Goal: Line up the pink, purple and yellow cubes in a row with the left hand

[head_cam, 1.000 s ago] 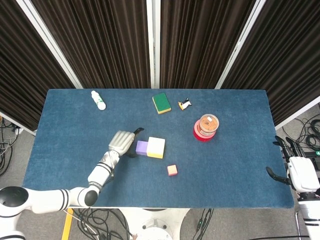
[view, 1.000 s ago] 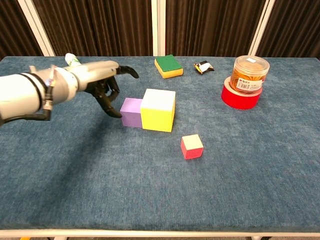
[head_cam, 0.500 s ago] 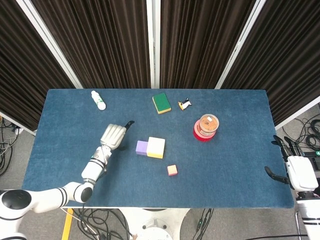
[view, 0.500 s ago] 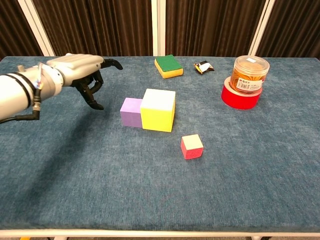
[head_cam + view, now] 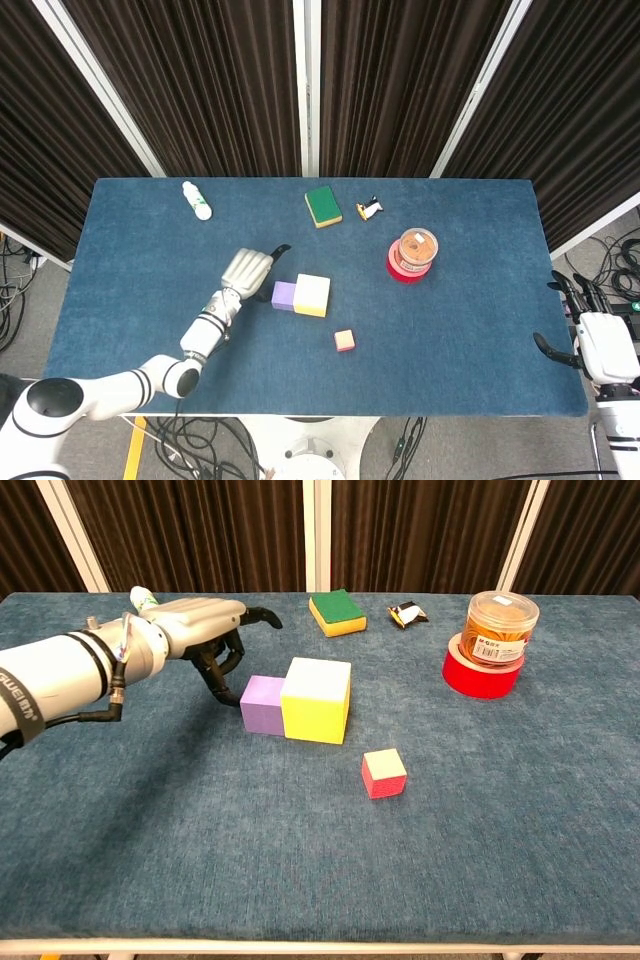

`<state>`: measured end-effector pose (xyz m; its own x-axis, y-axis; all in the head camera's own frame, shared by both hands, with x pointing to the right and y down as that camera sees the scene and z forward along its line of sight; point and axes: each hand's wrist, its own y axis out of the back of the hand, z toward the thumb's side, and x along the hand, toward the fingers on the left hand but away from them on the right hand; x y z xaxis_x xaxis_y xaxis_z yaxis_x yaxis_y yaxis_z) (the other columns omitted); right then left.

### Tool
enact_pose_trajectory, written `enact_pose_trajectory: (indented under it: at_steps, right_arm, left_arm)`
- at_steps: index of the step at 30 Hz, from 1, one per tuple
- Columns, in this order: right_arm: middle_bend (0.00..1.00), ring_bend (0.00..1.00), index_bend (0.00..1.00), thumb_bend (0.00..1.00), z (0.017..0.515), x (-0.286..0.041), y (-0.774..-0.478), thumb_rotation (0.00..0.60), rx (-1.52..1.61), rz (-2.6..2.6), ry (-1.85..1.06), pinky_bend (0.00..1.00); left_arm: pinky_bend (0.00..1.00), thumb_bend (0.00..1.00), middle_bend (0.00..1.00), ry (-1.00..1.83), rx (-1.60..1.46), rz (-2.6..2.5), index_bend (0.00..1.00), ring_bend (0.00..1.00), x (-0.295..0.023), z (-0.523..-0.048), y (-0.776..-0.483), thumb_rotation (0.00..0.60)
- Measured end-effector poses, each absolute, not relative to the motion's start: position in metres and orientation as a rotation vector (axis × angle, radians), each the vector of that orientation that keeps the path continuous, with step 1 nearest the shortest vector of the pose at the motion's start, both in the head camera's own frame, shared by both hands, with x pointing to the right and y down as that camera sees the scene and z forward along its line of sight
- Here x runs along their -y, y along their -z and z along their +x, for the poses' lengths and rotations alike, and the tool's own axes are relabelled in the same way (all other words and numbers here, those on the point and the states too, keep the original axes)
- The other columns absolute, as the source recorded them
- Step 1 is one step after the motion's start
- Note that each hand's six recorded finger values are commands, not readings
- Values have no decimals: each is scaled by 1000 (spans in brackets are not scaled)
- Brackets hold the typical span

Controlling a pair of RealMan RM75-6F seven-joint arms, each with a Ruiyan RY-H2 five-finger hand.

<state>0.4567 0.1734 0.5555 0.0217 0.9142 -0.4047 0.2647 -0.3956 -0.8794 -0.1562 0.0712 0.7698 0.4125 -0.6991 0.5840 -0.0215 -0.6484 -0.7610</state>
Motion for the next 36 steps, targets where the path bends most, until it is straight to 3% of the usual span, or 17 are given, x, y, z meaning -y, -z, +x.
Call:
enact_pose_trajectory:
  at_steps: [20, 24, 29, 36]
  right_arm:
    - [200, 0, 23, 173, 457, -173, -554, 600, 1211, -1705, -1401, 75]
    - [200, 0, 23, 171, 456, -172, -555, 600, 1210, -1712, -1392, 75]
    - [200, 0, 23, 172, 454, -172, -556, 600, 1209, -1718, -1383, 75]
    - [200, 0, 20, 172, 452, -172, -555, 600, 1205, -1723, -1377, 75]
  left_arm:
    - [952, 87, 851, 1259, -616, -1976, 168, 902, -66, -155, -765, 600]
    - [952, 86, 851, 1238, -671, -1978, 177, 898, -67, -168, -749, 600]
    - [973, 90, 881, 1124, -697, -2023, 291, 914, -79, -174, -717, 600]
    - [1000, 166, 921, 875, -492, -2143, 353, 946, -121, -148, -686, 600]
